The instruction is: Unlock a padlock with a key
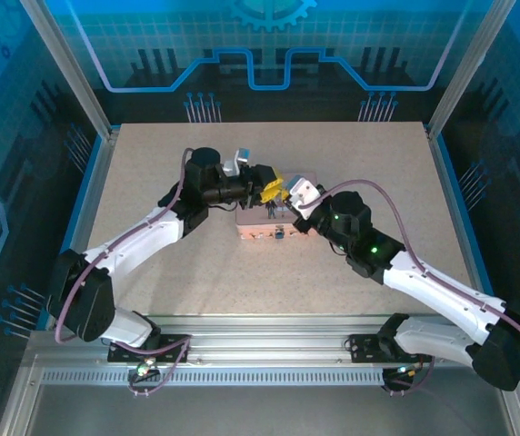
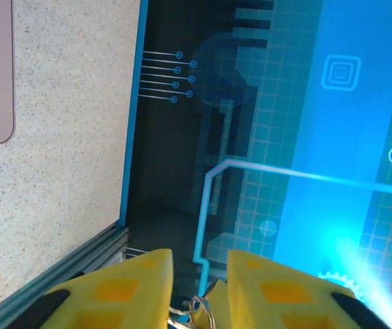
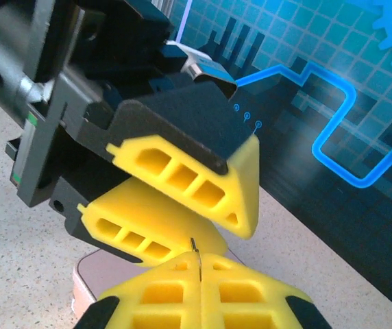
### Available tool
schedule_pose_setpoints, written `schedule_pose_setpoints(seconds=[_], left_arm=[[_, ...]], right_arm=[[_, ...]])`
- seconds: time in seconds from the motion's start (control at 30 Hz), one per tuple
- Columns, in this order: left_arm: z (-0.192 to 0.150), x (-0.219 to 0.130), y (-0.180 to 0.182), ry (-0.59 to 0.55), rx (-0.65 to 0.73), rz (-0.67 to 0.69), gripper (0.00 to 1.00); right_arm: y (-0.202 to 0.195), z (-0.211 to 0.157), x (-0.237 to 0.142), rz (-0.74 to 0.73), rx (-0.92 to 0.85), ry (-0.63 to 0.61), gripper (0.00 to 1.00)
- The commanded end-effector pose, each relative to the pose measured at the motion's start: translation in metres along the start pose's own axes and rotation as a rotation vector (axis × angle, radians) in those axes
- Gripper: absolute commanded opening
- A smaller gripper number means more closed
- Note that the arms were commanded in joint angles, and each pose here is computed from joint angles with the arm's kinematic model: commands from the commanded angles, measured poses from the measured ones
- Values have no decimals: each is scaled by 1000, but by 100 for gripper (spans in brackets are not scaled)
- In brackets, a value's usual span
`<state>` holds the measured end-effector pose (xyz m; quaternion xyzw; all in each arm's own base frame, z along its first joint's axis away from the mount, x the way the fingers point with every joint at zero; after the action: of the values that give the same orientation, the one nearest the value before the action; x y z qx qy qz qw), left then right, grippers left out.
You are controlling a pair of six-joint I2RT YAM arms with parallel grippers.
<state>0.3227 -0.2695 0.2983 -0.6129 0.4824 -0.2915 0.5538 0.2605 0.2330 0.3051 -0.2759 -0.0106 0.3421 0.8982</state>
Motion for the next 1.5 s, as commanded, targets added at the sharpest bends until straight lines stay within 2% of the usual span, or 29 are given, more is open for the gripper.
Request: schedule_pose_setpoints(seconds=[0.0,0.13,0.2,0.33,0.43,0.5,0.53,0.6,0.7,0.73,0.87,1.03,1.07,1.23,1.3,1.47], left_arm=[[-6,1,-19,33,39,-49,18],[-4,1,-17,29,34,-43,11],[-4,0,-16,27,35,-44,2],[-3,-1,-16,22,40,-42,0],[-1,-4,-17,14,53,-36,0],[1,-6,-15,-3,70,-19,0],[2,-8,-15,-12,85,-9,0],[6,-14,-14,-46,134,36,0],[10,-23,-11,-102,224,122,0],[11,-26,-11,-119,256,142,0],[17,-38,-5,-195,381,256,0],[19,-47,3,-235,467,304,0],[19,-48,4,-237,477,305,0],[17,-49,11,-242,512,285,0],[15,-49,12,-248,528,277,0],[6,-47,12,-263,587,274,0]], right_arm=[[7,0,2,6,-32,-5,0],[9,-2,1,5,-43,1,0],[10,-2,1,7,-51,7,0],[13,-4,2,14,-52,19,0],[11,-5,2,3,-35,30,12],[7,-5,1,-15,-9,44,29],[6,-6,0,-19,10,50,34],[2,-8,-3,-30,55,67,41],[-1,-13,-9,-26,125,99,45],[-1,-16,-11,-27,154,113,50],[-8,-36,-16,-28,355,217,70],[-12,-63,-20,58,639,322,85],[-19,-60,-20,59,688,320,88],[-27,-81,-13,121,922,344,87],[-25,-90,-8,189,1056,318,82],[-19,-86,13,374,1295,211,79]])
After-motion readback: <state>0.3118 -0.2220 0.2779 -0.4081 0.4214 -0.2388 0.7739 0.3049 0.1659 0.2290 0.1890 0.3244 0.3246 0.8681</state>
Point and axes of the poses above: each hand's point on the last joint's axis, 136 mm out from that joint toward the fingers, its own x axis out along the fingers, its own y axis along the line the jaws close on, z = x × y, the point moved 4 cm from there along -x, back along the fingers, and after that the axes turned 9 degrees about -x, right-handed, at the moved point
